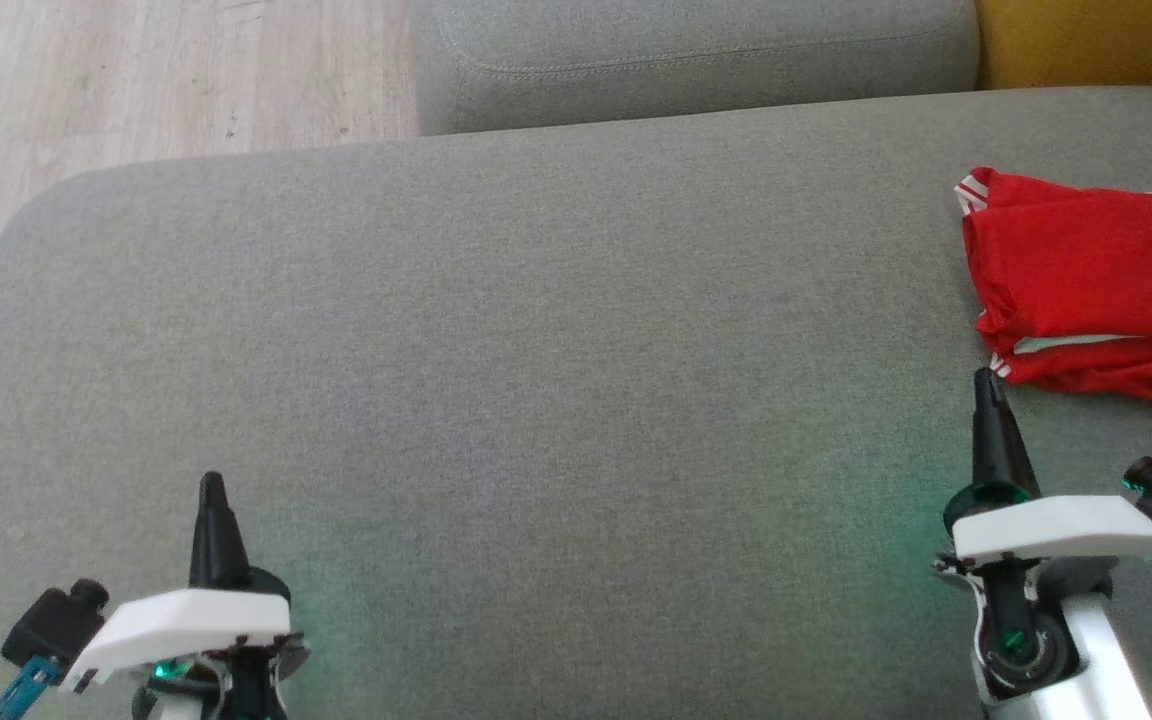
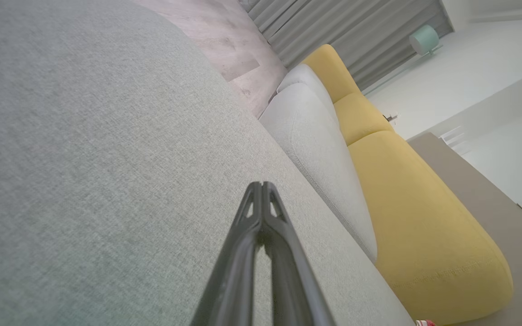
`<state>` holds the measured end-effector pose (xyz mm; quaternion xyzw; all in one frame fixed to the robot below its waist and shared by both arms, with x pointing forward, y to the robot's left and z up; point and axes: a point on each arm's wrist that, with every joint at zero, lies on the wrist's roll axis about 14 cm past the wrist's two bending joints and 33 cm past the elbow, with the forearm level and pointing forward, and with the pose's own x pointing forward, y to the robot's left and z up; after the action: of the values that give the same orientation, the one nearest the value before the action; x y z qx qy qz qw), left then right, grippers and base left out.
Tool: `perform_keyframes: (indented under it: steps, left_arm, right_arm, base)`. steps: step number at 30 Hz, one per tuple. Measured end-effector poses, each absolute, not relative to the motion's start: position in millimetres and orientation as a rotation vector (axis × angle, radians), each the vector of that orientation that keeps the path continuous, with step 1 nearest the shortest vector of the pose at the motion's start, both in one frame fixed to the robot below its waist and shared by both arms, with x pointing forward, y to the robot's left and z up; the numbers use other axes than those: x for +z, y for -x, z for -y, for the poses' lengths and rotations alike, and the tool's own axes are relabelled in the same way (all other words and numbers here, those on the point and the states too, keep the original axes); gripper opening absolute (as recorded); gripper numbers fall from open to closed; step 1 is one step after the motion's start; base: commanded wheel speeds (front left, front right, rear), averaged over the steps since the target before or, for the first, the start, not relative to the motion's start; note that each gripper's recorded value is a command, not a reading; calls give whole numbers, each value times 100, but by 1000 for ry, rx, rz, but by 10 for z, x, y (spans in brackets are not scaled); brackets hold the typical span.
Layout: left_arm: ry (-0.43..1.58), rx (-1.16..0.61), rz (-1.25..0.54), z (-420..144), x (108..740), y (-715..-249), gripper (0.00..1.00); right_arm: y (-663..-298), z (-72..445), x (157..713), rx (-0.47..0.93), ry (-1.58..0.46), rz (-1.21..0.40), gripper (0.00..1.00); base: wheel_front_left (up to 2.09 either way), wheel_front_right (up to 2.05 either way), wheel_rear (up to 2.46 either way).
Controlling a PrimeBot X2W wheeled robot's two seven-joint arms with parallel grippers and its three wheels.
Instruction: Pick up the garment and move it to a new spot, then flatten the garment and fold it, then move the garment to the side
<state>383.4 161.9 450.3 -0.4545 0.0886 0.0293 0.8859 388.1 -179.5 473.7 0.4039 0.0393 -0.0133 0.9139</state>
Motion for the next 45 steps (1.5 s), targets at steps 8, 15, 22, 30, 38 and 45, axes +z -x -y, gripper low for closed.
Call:
perform_keyframes:
  steps: [8, 15, 22, 30, 38, 45]
  left_arm:
    - [1011, 77, -182, -1668, 4512, -3826, 0]
    - [1077, 80, -175, -1696, 4540, -3821, 0]
    - [1143, 74, -172, -1701, 4569, -3815, 0]
    - [1220, 83, -163, -1744, 4594, -3806, 0]
    - [1294, 78, -154, -1772, 4628, -3797, 0]
    - [1361, 73, -147, -1782, 4655, -3789, 0]
  right_arm:
    - [-3886, 1837, 4757, -40, -910, -77, 0]
    - [-3888, 1856, 4775, -47, -988, -74, 0]
    - [-3863, 1894, 4762, -62, -1066, -75, 0]
    - [-3840, 1920, 4750, -73, -1157, -78, 0]
    - [-3845, 1951, 4779, -76, -1245, -69, 0]
    - [-3849, 1964, 4809, -73, -1324, -60, 0]
  base:
    - [0, 0, 0]
    - [0, 0, 0]
    - [0, 0, 0]
    - [0, 0, 0]
    - [0, 0, 0]
    - [0, 0, 0]
